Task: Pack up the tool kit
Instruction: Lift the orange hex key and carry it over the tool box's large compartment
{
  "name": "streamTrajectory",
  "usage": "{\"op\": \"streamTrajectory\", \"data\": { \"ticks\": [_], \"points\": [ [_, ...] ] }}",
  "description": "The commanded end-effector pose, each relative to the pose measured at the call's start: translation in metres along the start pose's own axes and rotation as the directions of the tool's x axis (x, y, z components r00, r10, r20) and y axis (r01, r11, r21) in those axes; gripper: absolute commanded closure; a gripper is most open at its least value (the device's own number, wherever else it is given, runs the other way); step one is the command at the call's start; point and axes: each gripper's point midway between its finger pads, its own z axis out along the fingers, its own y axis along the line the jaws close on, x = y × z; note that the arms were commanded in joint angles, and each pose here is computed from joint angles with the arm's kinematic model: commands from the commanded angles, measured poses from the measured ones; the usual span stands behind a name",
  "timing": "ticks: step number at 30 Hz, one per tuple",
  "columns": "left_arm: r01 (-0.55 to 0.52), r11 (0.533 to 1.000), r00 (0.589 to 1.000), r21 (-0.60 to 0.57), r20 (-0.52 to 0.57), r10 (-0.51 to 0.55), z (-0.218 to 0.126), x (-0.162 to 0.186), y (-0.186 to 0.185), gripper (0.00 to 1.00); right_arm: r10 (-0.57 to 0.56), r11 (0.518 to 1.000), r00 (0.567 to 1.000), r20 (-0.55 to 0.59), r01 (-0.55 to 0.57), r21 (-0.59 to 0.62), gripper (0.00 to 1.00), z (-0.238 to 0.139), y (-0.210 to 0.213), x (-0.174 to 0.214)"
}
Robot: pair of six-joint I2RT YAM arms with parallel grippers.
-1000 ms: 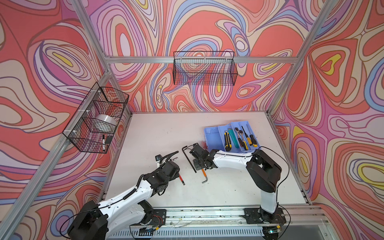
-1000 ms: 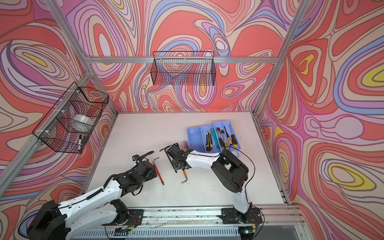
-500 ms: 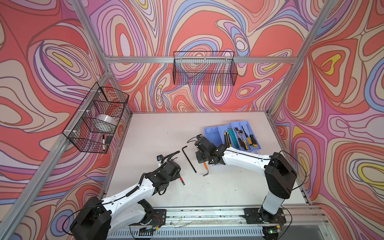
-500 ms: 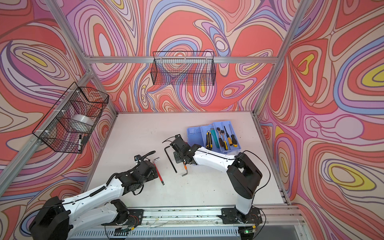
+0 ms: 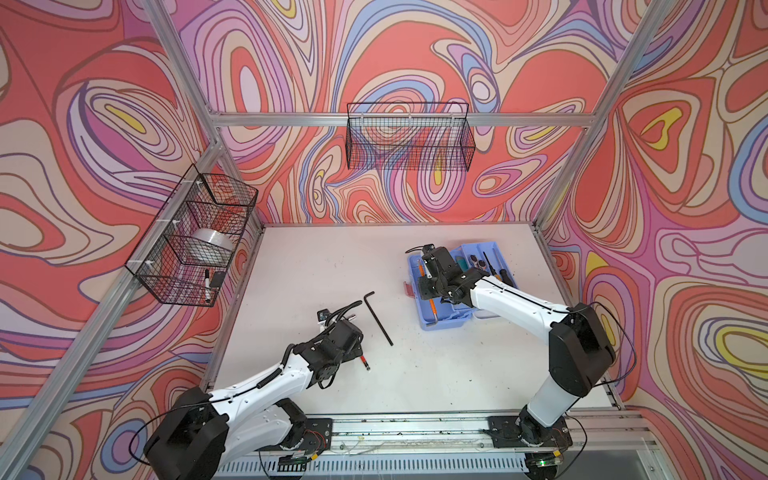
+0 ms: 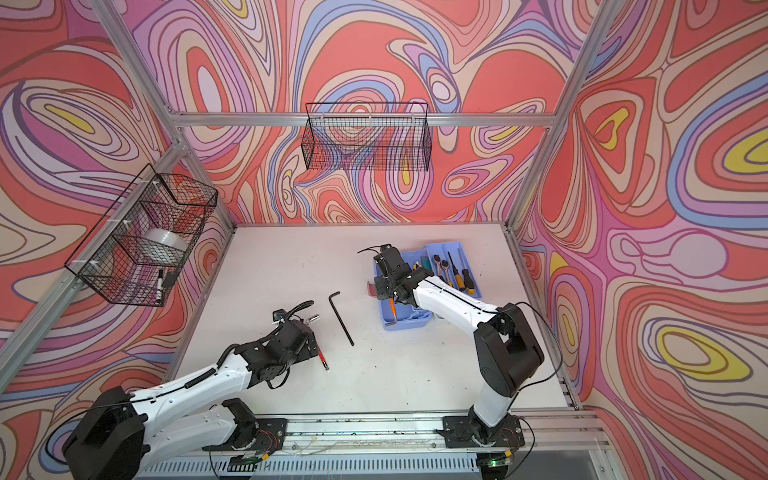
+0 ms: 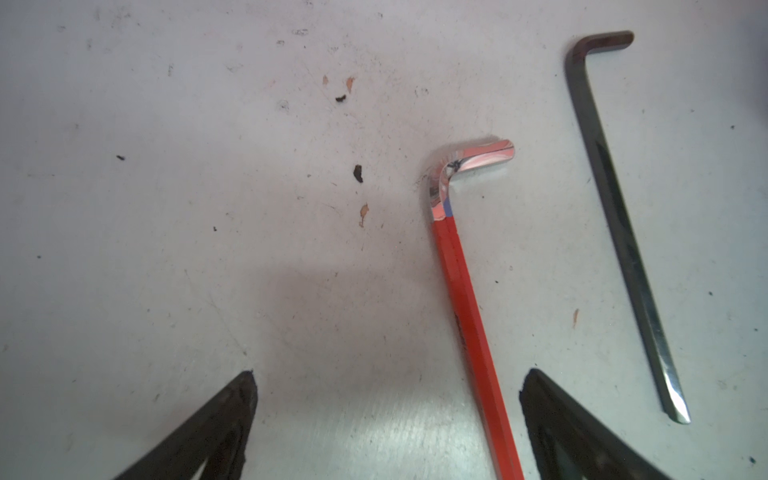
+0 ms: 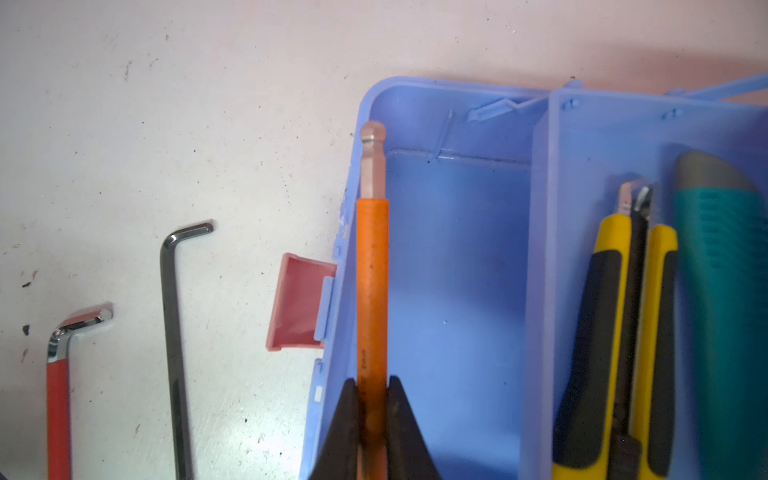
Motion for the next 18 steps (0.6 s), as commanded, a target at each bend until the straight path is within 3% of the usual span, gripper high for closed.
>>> {"op": "streamTrajectory", "data": {
  "ticks": [1,18],
  "points": [
    [0.0,1.0,1.0,0.018,0.007,-0.001,-0.003,-0.006,-0.008,0.0,-0.029,1.0,0.999,0.026,0.029,0.003,1.0,0.007,-0.006,-0.019],
    [-0.013,0.999,1.0,0.031,-0.016,0.014,0.0,-0.002,-0.015,0.04,-0.062,0.985,0.991,-0.118,0.08,0.153,0.98,0.072,-0.049,-0.002]
  ]
}}
